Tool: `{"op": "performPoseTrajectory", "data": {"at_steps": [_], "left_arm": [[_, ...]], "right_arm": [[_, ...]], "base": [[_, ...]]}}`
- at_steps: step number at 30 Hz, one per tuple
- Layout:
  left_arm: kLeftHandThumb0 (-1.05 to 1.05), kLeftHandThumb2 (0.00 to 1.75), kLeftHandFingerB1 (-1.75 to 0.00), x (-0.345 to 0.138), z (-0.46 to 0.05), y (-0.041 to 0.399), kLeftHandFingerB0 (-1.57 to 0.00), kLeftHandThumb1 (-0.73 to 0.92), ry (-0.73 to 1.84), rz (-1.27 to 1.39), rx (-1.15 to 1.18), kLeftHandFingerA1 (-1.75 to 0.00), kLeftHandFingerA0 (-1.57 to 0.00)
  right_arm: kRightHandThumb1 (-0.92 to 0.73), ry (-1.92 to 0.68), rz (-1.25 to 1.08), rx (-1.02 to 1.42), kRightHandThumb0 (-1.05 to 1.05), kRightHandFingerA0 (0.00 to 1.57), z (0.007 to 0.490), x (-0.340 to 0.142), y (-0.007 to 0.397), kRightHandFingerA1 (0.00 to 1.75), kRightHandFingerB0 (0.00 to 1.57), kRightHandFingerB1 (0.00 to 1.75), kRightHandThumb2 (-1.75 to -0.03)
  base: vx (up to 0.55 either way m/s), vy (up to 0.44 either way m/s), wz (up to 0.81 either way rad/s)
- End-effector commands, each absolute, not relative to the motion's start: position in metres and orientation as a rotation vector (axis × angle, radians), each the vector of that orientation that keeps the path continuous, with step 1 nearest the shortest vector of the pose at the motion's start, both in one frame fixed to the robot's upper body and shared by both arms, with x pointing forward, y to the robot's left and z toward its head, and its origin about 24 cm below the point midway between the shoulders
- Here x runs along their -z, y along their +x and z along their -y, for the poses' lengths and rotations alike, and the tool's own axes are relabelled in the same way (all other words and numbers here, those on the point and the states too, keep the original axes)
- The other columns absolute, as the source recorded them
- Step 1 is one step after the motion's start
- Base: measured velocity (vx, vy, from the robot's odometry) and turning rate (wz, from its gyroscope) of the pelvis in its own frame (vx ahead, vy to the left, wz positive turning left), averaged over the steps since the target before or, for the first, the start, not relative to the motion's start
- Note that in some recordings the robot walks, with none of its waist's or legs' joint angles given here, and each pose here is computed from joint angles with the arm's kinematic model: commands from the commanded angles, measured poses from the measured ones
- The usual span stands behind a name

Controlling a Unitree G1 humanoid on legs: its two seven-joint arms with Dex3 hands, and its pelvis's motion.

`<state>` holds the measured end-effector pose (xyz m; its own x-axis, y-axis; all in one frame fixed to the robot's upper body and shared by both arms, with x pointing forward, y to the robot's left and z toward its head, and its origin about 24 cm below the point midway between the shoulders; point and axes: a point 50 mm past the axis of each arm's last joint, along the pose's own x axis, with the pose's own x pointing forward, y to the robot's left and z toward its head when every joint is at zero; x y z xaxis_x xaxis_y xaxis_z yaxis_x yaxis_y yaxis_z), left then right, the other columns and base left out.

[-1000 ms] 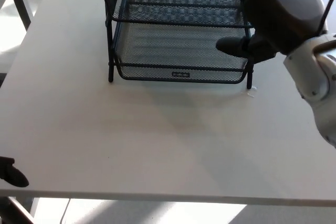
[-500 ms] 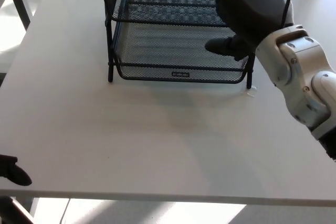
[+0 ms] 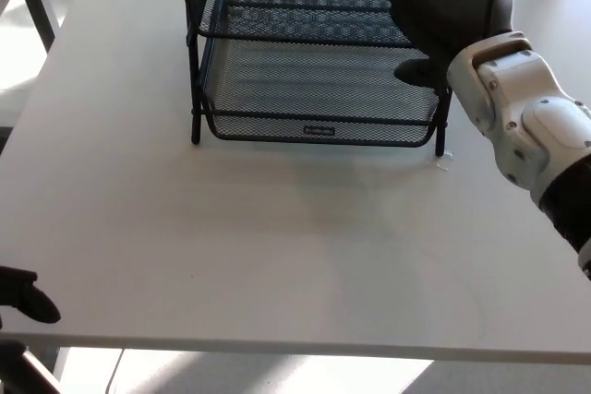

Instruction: The robot uses its right hand to grab the drawer kept on the middle of the desk and pull it out towards the robot

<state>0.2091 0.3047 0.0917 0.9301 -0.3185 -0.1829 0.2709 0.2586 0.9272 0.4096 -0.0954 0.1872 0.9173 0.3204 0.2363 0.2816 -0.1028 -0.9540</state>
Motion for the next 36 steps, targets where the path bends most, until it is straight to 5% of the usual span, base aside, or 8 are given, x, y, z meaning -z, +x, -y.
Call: {"op": "performPoseTrajectory", "data": {"at_steps": [1, 11, 12, 13, 14, 16, 24, 36], "left_arm": [[-0.28, 0.57, -0.60, -0.095, -0.306, 0.212, -0.82, 0.57, 1.280, 0.026, 0.414, -0.87, -0.78], [-0.28, 0.56, -0.60, -0.098, -0.306, 0.216, -0.84, 0.56, 1.291, 0.056, 0.423, -0.89, -0.80], [-0.28, 0.57, -0.60, -0.099, -0.306, 0.216, -0.84, 0.56, 1.298, 0.061, 0.421, -0.87, -0.80], [-0.28, 0.57, -0.60, -0.099, -0.306, 0.216, -0.84, 0.56, 1.298, 0.061, 0.421, -0.87, -0.80], [-0.29, 0.56, -0.60, -0.100, -0.307, 0.217, -0.83, 0.57, 1.297, 0.059, 0.418, -0.88, -0.80], [-0.31, 0.57, -0.61, -0.102, -0.307, 0.220, -0.82, 0.57, 1.295, 0.056, 0.419, -0.89, -0.79], [-0.29, 0.57, -0.62, -0.102, -0.307, 0.220, -0.83, 0.57, 1.296, 0.069, 0.425, -0.91, -0.80], [-0.28, 0.57, -0.60, -0.101, -0.308, 0.220, -0.82, 0.56, 1.295, 0.062, 0.425, -0.88, -0.79]], "right_arm": [[-0.57, -1.786, 0.489, 0.017, -0.79, 0.18, 0.094, -0.193, 0.414, 0.46, 0.00, 0.27, -0.58], [-0.52, -1.842, 0.557, 0.023, -0.68, 0.65, 0.103, -0.173, 0.413, 0.69, 0.20, 0.41, -0.56], [-0.43, -1.822, 0.546, -0.002, -0.65, 0.66, 0.106, -0.171, 0.413, 0.81, 0.19, 0.51, -0.81], [-0.43, -1.822, 0.547, -0.001, -0.65, 0.66, 0.107, -0.171, 0.413, 0.81, 0.19, 0.51, -0.81], [-0.54, -1.804, 0.564, -0.004, -0.58, 0.76, 0.108, -0.171, 0.413, 0.94, 0.35, 0.41, -0.57], [-0.53, -1.777, 0.645, -0.018, -0.51, 0.85, 0.110, -0.170, 0.410, 1.17, 0.50, 0.44, -0.56], [-0.56, -1.775, 0.830, -0.006, -0.46, 0.91, 0.111, -0.168, 0.404, 1.60, 0.89, 0.68, -0.63], [-0.56, -1.726, 0.896, -0.012, -0.44, 0.88, 0.113, -0.166, 0.401, 1.59, 0.95, 0.67, -0.57]], "base": [[0.00, 0.000, 0.00], [0.00, 0.000, 0.00], [0.00, 0.000, 0.00], [0.00, 0.000, 0.00], [0.00, 0.000, 0.00], [0.00, 0.000, 0.00], [0.00, 0.000, 0.00], [0.00, 0.000, 0.00]]}}
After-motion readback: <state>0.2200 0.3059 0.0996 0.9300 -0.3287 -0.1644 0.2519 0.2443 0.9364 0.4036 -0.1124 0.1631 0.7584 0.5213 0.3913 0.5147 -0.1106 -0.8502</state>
